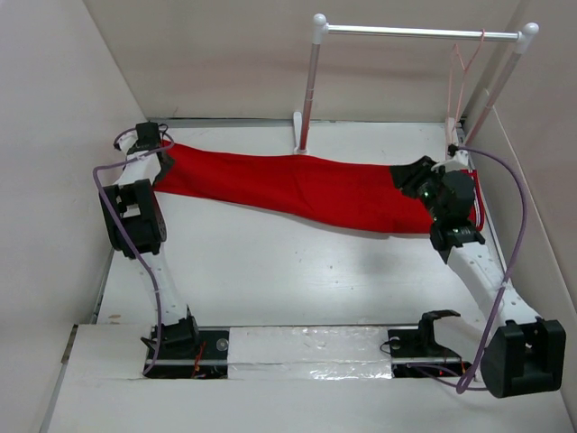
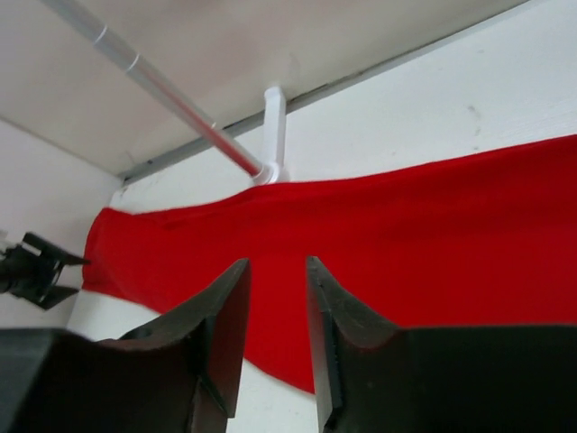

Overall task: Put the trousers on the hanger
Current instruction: Fold the trousers at the center of the board.

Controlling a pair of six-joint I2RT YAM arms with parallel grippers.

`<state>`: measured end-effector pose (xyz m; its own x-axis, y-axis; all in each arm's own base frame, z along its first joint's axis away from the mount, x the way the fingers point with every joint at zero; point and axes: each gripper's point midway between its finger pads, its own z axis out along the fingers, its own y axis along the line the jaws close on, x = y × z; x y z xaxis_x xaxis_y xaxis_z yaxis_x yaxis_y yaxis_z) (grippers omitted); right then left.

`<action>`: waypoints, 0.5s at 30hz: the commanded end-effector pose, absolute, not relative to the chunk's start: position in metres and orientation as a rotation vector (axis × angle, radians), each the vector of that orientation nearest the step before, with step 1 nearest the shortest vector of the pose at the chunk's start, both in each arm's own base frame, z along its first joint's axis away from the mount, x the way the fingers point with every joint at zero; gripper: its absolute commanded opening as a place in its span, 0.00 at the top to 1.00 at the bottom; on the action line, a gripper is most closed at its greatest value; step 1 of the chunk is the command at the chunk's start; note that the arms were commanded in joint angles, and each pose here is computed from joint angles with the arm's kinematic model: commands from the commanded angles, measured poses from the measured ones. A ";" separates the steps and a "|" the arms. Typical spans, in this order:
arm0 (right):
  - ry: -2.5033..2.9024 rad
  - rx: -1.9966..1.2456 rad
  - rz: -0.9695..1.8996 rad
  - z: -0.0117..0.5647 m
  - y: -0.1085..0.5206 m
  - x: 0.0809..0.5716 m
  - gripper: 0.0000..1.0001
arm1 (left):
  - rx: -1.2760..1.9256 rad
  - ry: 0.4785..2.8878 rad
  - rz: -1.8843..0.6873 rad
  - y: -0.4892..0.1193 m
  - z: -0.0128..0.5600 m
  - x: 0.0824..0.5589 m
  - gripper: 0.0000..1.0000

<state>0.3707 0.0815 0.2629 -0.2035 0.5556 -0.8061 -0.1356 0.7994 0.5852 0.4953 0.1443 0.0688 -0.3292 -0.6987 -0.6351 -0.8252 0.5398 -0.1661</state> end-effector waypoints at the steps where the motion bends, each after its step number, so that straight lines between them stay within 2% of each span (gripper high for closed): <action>1: 1.654 0.220 0.666 0.278 0.105 0.373 0.61 | -1.328 2.099 0.138 0.145 0.051 0.495 0.39; 10: 1.662 0.192 0.644 0.280 0.111 0.371 0.60 | -1.398 2.140 0.160 0.147 0.021 0.488 0.42; 15: 1.662 0.188 0.645 0.282 0.113 0.367 0.60 | -1.404 2.139 0.130 0.150 0.023 0.498 0.43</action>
